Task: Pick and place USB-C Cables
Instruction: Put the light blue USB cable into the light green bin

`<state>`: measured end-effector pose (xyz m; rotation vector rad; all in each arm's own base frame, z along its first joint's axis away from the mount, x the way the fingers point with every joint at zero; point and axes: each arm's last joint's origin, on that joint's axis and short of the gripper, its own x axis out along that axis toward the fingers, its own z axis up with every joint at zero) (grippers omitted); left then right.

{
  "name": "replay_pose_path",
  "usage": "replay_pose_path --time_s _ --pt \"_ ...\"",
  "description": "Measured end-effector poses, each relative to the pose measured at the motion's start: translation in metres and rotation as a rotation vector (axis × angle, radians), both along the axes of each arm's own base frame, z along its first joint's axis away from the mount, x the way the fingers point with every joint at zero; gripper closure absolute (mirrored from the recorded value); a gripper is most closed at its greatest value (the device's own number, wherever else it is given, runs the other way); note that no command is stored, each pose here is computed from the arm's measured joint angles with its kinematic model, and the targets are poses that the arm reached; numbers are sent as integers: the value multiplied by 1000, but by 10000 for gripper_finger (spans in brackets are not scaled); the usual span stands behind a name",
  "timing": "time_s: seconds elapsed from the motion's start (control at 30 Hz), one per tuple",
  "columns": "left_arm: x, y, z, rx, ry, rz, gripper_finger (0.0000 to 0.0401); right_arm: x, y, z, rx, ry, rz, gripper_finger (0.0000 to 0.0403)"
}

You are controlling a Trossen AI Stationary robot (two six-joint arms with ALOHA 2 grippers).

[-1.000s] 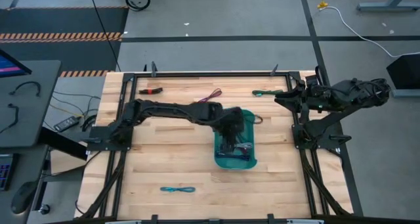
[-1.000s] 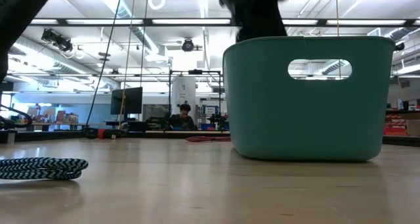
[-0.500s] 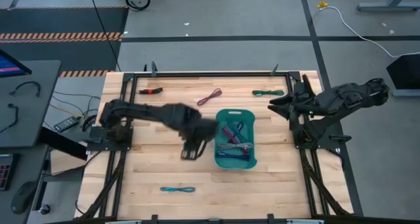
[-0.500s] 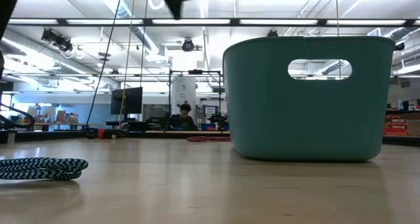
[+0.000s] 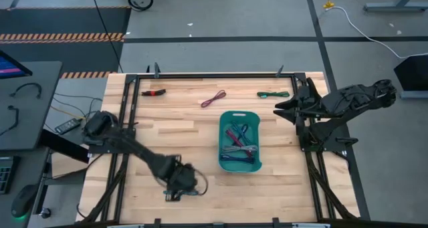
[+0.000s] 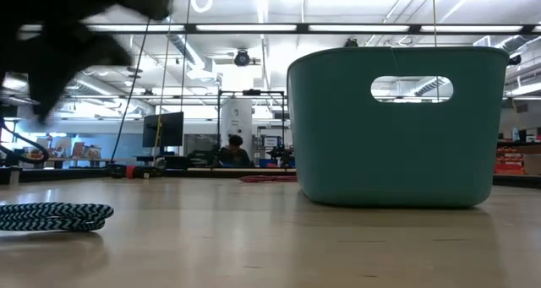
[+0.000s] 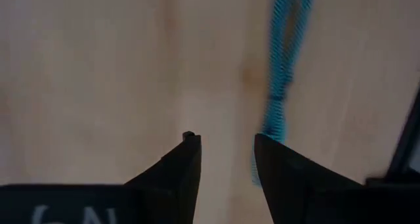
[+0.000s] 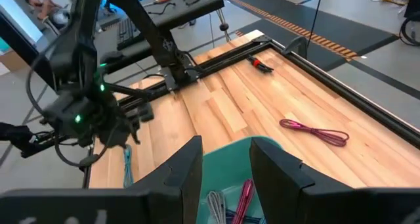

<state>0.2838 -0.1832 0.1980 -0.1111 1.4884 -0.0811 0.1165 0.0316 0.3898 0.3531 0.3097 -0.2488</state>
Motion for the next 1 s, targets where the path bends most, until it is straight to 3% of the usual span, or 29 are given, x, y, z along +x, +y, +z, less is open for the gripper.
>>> replay_pose_path --time_s 0.13,0.4,0.7,0.93,1.0 --pt "-14 -23 -14 -66 -40 -86 248 -4 -2 1 5 -13 1 271" --pt "-28 -60 -15 77 -291 -203 243 -7 -3 3 22 -27 -4 271" --pt "-23 -63 -50 110 -188 5 283 -6 -3 3 34 -38 -7 271" --pt "-13 -55 -53 102 -192 82 382 -6 -3 3 49 -41 -13 271" --pt "-9 -52 -52 78 -182 99 386 -6 -3 3 50 -41 -13 271"
